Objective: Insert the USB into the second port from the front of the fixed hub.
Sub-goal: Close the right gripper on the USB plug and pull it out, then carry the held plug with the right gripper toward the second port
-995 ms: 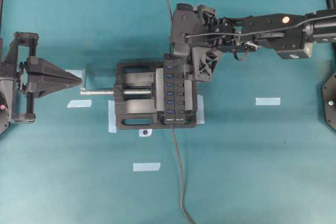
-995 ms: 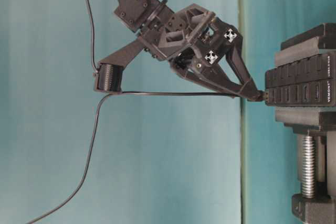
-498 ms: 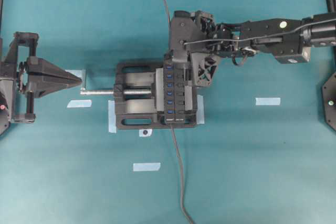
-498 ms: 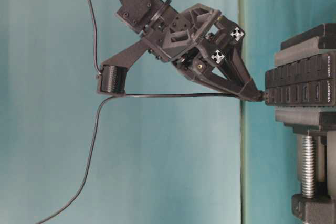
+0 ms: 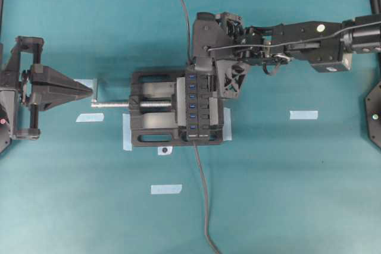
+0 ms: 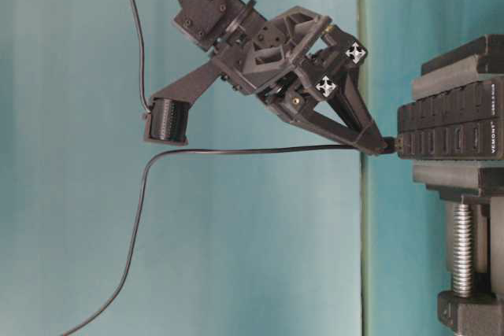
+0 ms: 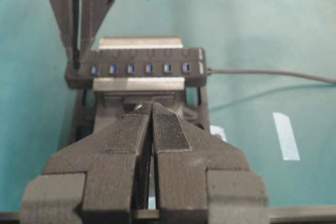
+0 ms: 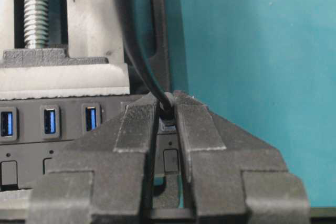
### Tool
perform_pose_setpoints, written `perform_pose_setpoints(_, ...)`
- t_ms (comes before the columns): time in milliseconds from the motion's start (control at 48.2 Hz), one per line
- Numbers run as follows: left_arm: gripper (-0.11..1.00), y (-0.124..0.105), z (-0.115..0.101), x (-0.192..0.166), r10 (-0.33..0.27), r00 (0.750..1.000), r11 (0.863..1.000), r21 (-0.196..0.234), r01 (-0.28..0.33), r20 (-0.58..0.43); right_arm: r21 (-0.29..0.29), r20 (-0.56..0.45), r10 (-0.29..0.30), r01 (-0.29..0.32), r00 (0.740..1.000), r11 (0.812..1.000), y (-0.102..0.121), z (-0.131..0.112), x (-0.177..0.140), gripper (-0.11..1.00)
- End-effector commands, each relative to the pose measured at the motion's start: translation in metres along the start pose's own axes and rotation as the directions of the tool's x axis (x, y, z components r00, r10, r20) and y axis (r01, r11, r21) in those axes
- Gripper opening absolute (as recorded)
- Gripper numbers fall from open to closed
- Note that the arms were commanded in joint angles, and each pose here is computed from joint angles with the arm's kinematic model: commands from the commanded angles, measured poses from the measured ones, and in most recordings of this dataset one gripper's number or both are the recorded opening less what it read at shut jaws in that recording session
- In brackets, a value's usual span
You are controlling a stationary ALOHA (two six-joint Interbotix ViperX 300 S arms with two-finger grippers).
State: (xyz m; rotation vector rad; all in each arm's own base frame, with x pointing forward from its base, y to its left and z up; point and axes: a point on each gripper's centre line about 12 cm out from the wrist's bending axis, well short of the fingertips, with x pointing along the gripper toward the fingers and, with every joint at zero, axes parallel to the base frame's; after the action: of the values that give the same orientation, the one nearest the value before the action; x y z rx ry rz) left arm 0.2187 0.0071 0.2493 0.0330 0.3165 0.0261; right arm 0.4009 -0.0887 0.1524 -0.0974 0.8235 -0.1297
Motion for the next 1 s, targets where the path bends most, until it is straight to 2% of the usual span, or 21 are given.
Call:
perform_pose_setpoints(0,0.00,0.001,0.008,0.000,0.002,1.000,1.000,0.000,-0.002,0.024,-0.005,0.058,-0.006,0.007,0.998,1.000,-0.001,0.018,-0.010,0.08)
perform_pose_setpoints(290,0.00,0.001,0.008,0.000,0.002,1.000,1.000,0.000,-0.002,0.026,0.000,0.071,-0.013,0.013,0.997,1.000,-0.004,0.024,-0.017,0.08)
perform_pose_setpoints(974,0.00,0.001,0.010,0.000,0.003,0.999,1.000,0.000,-0.003,0.032,0.020,0.123,-0.025,0.022,0.992,1.000,-0.011,0.052,-0.061,0.08)
